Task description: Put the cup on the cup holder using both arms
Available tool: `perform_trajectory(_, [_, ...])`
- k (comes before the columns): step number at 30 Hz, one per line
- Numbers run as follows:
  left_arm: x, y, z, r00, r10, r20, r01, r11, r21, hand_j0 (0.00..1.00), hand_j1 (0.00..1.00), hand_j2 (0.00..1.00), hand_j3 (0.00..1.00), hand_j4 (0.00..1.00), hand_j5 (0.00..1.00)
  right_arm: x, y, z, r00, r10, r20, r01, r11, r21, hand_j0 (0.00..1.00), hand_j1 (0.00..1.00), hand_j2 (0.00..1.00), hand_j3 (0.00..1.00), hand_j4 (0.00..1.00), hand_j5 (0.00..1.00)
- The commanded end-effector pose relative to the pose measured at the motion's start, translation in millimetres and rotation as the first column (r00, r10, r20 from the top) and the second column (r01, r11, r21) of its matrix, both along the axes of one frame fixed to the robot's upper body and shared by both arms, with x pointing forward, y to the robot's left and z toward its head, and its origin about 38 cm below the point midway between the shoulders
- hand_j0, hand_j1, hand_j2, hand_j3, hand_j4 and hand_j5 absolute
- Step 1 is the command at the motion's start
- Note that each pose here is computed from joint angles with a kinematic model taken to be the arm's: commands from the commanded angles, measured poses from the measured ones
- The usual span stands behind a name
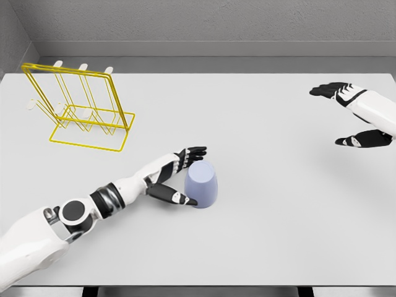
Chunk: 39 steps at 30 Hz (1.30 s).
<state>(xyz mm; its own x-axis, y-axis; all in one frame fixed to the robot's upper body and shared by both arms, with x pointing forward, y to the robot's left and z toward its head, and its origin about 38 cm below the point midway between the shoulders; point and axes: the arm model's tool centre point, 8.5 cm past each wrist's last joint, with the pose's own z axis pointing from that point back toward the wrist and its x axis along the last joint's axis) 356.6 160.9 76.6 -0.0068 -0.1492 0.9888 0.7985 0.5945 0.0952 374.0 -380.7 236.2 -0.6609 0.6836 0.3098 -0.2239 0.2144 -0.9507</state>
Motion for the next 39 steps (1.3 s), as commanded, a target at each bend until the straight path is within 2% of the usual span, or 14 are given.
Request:
perform_trajectory(1, [-1.4, -2.2, -0.8, 1.000, -0.006, -0.002, 0.006, 1.000, -0.001, 1.00, 1.00, 1.00, 1.00, 1.00, 1.00, 0.1, -0.7, 0.9, 1.000, -0.002, 0.000, 0.002, 1.000, 0.008, 1.00, 1.00, 1.00, 1.00, 1.00, 1.00])
perform_trajectory(14, [-3.6, -9.1, 2.5, 1.000, -0.020, 0.009, 0.020, 1.000, -0.015, 1.00, 1.00, 1.00, 1.00, 1.00, 1.00, 0.3, -1.5, 0.3, 1.000, -0.004, -0.002, 0.004, 1.000, 0.008, 1.00, 1.00, 1.00, 1.00, 1.00, 1.00])
perform_trajectory(17, [-3.9, -10.2, 3.8, 1.000, -0.022, 0.015, 0.023, 0.999, -0.023, 0.91, 0.91, 0.91, 0.91, 0.91, 0.91, 0.5, -1.9, -0.6, 1.000, -0.006, -0.004, 0.006, 1.000, 0.010, 1.00, 1.00, 1.00, 1.00, 1.00, 1.00])
perform_trajectory(22, [-6.7, -18.1, 4.6, 0.999, -0.035, 0.019, 0.036, 0.999, -0.037, 0.88, 0.88, 0.88, 0.88, 0.88, 0.88, 0.5, -1.9, -0.6, 1.000, -0.006, -0.004, 0.006, 1.000, 0.010, 1.00, 1.00, 1.00, 1.00, 1.00, 1.00])
perform_trajectory(29, [-6.5, -20.5, 5.4, 0.999, -0.037, 0.024, 0.037, 0.998, -0.041, 0.64, 0.64, 0.64, 0.64, 0.64, 0.64, 0.4, -1.5, -0.3, 1.000, -0.005, -0.003, 0.005, 1.000, 0.010, 1.00, 1.00, 1.00, 1.00, 1.00, 1.00])
perform_trajectory(32, [-6.0, -20.2, 8.5, 0.999, -0.035, 0.041, 0.038, 0.997, -0.065, 0.55, 0.55, 0.55, 0.55, 0.55, 0.55, 0.4, -1.5, -0.3, 1.000, -0.005, -0.003, 0.005, 1.000, 0.010, 1.00, 1.00, 1.00, 1.00, 1.00, 1.00])
perform_trajectory(39, [-5.0, -19.4, 11.5, 0.998, -0.031, 0.053, 0.036, 0.996, -0.083, 0.55, 0.55, 0.55, 0.55, 0.55, 0.55, 0.4, -1.5, -0.3, 1.000, -0.005, -0.003, 0.005, 1.000, 0.010, 1.00, 1.00, 1.00, 1.00, 1.00, 1.00])
